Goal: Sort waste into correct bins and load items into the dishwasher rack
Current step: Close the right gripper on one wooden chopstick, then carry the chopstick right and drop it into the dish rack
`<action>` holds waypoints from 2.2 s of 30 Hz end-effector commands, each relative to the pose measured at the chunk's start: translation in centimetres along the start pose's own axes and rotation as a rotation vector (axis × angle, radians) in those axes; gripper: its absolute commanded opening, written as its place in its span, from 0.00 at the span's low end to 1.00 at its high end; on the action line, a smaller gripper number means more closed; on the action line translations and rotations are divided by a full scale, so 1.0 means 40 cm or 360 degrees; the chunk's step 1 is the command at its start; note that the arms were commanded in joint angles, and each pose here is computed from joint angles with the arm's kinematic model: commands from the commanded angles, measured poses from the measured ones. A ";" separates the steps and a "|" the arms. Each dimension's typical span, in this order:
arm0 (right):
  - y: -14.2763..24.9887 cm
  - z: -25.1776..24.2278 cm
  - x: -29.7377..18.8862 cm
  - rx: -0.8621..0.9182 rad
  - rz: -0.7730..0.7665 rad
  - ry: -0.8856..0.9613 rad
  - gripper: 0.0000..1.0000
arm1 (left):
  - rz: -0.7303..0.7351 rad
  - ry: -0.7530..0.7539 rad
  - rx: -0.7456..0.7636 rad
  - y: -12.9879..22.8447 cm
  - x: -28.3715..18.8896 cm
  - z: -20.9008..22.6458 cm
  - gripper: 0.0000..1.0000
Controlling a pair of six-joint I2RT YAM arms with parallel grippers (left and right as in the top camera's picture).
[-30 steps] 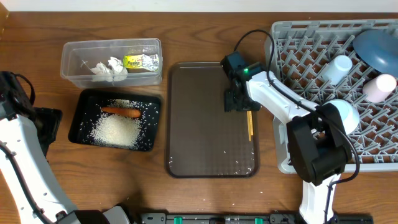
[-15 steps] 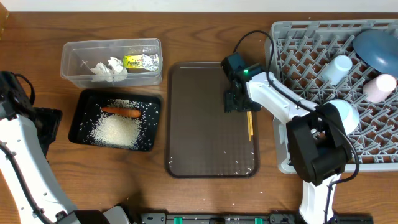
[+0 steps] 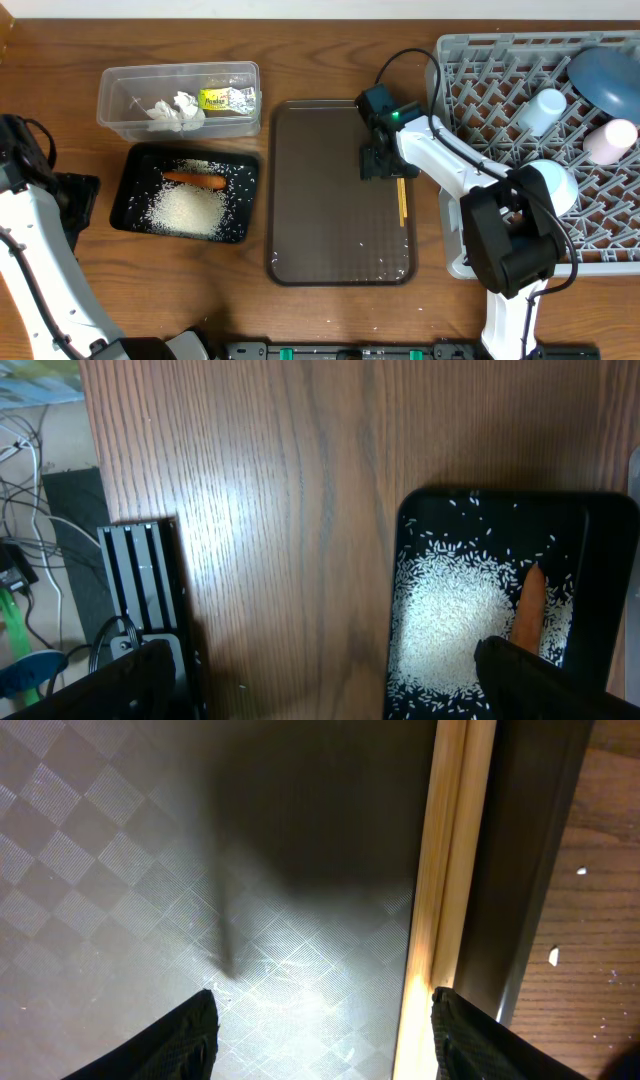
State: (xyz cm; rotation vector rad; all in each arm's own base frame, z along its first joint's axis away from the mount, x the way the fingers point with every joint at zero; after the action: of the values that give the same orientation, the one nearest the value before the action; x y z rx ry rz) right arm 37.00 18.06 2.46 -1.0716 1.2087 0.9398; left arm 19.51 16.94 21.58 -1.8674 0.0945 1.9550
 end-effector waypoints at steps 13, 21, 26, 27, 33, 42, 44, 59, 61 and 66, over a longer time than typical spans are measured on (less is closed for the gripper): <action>0.029 -0.005 0.070 -0.0031 0.0075 0.0068 0.64 | 0.0003 -0.0014 0.0006 -0.002 0.002 0.004 0.98; 0.045 0.021 0.069 -0.0015 0.0054 0.0068 0.18 | 0.0003 -0.0014 0.0006 -0.002 0.002 0.004 0.98; 0.056 0.050 0.064 -0.0019 0.0052 0.0026 0.01 | 0.0003 -0.0014 0.0006 -0.002 0.002 0.004 0.98; 0.054 0.060 0.057 -0.0019 0.0061 -0.0004 0.01 | 0.0003 -0.0014 0.0006 -0.002 0.002 0.004 0.98; -0.056 0.087 -0.094 0.0005 0.0007 -0.0189 0.01 | 0.0003 -0.0014 0.0006 -0.002 0.002 0.004 0.98; -0.282 -0.093 -0.484 -0.0080 -0.0351 -0.0293 0.01 | 0.0003 -0.0014 0.0006 -0.002 0.002 0.004 0.98; -0.305 -0.155 -0.519 -0.0112 -0.0387 -0.0267 0.01 | 0.0003 -0.0014 0.0006 -0.002 0.002 0.004 0.98; -0.297 -0.259 -0.281 -0.0142 -0.0167 -0.0290 0.03 | 0.0003 -0.0014 0.0006 -0.002 0.002 0.004 0.98; -0.296 -0.273 -0.253 -0.0057 -0.0165 -0.0242 0.12 | 0.0003 -0.0014 0.0006 -0.002 0.002 0.004 0.98; -0.294 -0.291 -0.236 0.0009 -0.0164 -0.0177 0.18 | 0.0003 -0.0014 0.0006 -0.002 0.002 0.004 0.98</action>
State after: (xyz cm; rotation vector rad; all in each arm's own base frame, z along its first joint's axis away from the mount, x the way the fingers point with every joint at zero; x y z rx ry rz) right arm 44.09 4.36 13.05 -1.0668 1.0221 0.9505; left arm 19.51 16.94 21.58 -1.8674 0.0945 1.9550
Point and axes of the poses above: each gripper's point midway between its finger pads, its own x axis out along the fingers, its own z axis along the line the jaws close on, y = z × x, the point moved 1 cm from there along -x, back along the fingers, and after that the axes turned 15 degrees about x, right-handed, at the moved point
